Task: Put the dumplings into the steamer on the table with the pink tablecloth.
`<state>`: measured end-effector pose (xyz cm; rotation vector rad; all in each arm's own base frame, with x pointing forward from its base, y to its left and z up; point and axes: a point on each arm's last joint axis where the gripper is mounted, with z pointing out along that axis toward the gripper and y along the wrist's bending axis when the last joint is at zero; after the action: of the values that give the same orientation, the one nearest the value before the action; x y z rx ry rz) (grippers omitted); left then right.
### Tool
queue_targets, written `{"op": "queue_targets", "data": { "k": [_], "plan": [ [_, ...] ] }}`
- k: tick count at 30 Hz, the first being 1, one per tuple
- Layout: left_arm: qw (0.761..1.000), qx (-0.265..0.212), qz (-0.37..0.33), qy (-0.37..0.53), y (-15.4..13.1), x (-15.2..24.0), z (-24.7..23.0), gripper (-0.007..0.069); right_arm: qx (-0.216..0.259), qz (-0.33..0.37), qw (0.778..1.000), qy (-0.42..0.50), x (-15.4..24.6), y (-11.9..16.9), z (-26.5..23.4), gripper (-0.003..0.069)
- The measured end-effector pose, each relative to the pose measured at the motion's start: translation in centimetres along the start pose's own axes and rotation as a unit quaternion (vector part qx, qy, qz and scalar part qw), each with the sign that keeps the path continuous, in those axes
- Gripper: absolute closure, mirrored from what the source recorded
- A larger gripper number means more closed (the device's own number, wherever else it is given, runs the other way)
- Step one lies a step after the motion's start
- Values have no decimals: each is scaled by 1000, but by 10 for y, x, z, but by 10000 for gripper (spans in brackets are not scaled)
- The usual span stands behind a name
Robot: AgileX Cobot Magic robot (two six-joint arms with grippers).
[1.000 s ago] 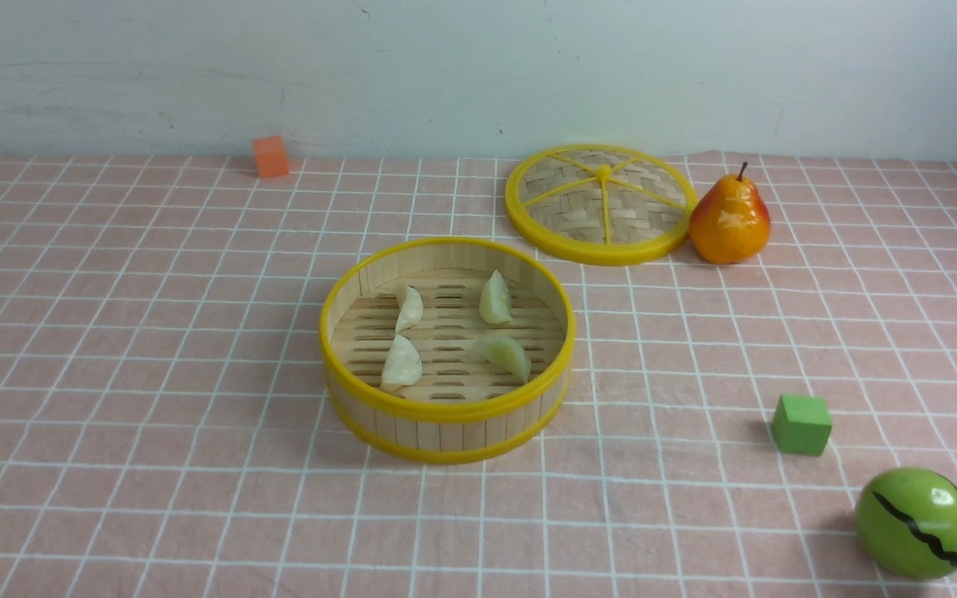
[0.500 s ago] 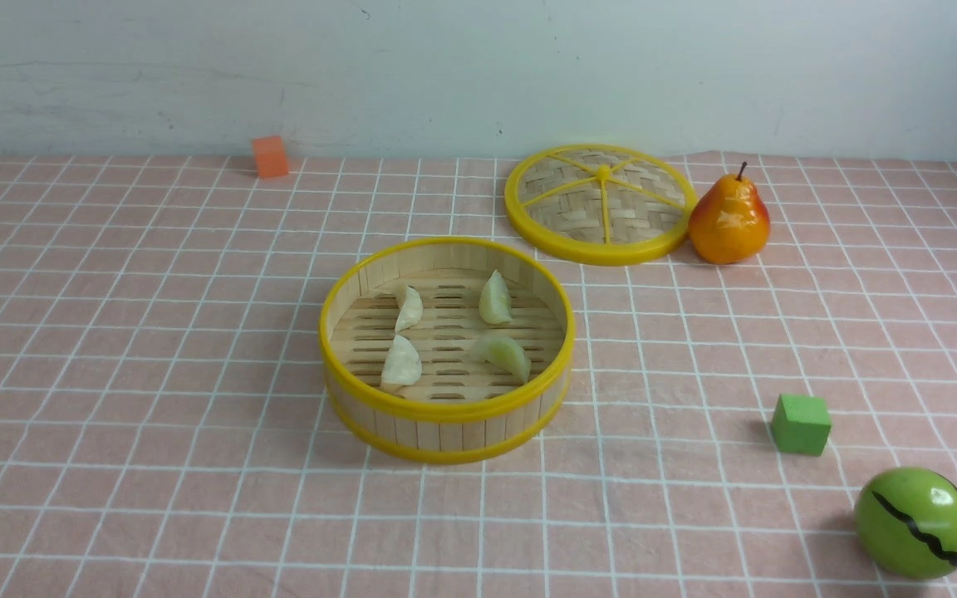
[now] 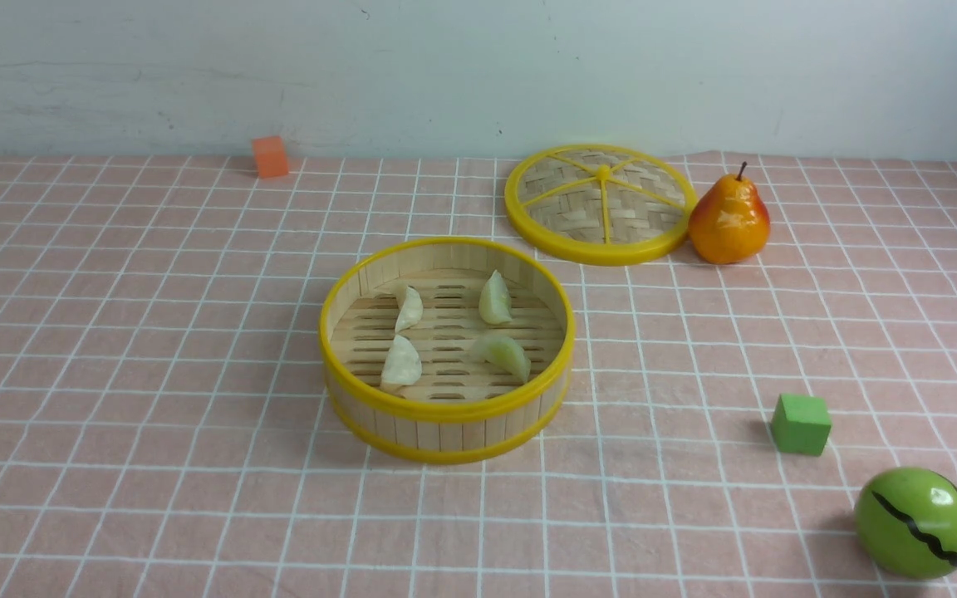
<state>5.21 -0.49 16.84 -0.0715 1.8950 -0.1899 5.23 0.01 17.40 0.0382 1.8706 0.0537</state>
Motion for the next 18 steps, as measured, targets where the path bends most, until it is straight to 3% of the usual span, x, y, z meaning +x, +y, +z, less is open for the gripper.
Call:
{"op": "queue_targets", "data": {
  "k": [18],
  "plan": [
    [1000, 0, 0, 0, 0, 0, 0, 622, 0, 0, 1000, 0, 0, 0, 0, 559]
  ]
}}
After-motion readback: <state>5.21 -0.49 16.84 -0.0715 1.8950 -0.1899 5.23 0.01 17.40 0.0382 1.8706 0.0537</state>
